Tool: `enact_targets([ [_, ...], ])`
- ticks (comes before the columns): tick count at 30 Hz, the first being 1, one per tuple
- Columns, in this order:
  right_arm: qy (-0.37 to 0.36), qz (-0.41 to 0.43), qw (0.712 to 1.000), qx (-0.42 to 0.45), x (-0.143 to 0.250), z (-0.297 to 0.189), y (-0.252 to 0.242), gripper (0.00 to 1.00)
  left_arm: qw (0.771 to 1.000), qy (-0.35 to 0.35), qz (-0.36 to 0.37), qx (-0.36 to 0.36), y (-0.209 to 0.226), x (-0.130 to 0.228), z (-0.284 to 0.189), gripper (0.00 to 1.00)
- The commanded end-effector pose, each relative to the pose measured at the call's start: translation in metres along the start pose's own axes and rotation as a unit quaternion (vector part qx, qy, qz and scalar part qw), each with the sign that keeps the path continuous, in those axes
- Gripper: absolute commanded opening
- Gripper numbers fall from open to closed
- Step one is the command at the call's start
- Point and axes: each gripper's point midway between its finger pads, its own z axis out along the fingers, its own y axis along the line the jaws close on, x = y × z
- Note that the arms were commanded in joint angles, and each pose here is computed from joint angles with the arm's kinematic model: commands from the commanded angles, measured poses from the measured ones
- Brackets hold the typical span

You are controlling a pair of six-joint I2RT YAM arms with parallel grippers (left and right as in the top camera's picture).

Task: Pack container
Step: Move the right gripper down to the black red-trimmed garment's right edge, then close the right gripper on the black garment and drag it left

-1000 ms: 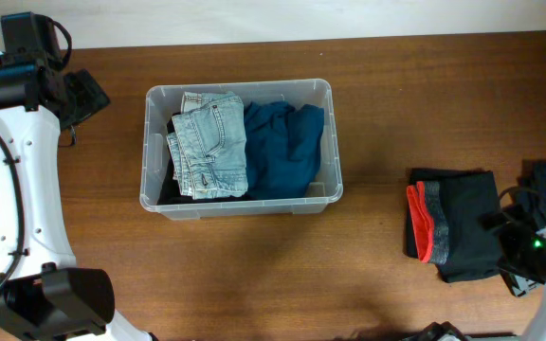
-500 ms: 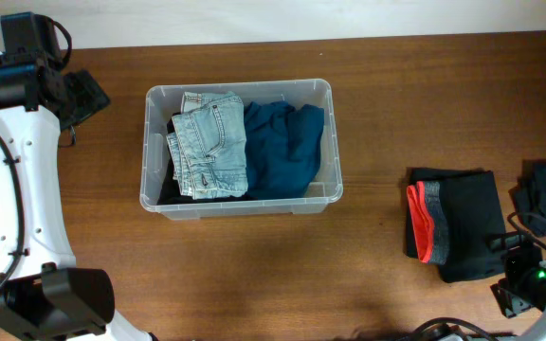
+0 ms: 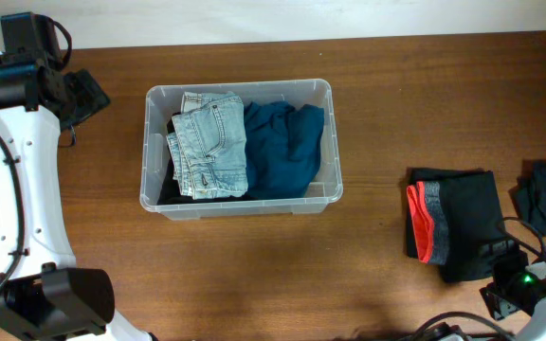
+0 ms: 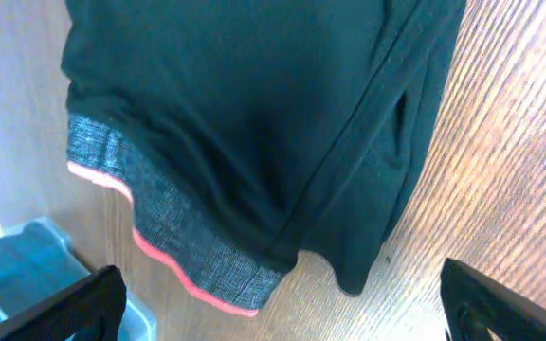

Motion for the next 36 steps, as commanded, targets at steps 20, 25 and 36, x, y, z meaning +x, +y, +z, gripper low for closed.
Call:
enact_targets([
  [20, 0.038, 0.046, 0.998, 0.034, -0.011, 0.034, -0.03, 0.99, 1.0, -0.012, -0.009, 0.003, 0.003, -0.004, -0.009, 0.99],
  [25, 0.034, 0.043, 0.998, 0.027, -0.017, 0.039, -0.03, 0.99, 1.0, -0.012, -0.009, 0.003, 0.003, -0.004, -0.009, 0.99],
  [36, 0.024, 0.033, 0.999, -0.011, -0.03, 0.049, -0.021, 0.98, 1.0, -0.012, -0.009, 0.003, 0.003, -0.004, -0.009, 0.99],
])
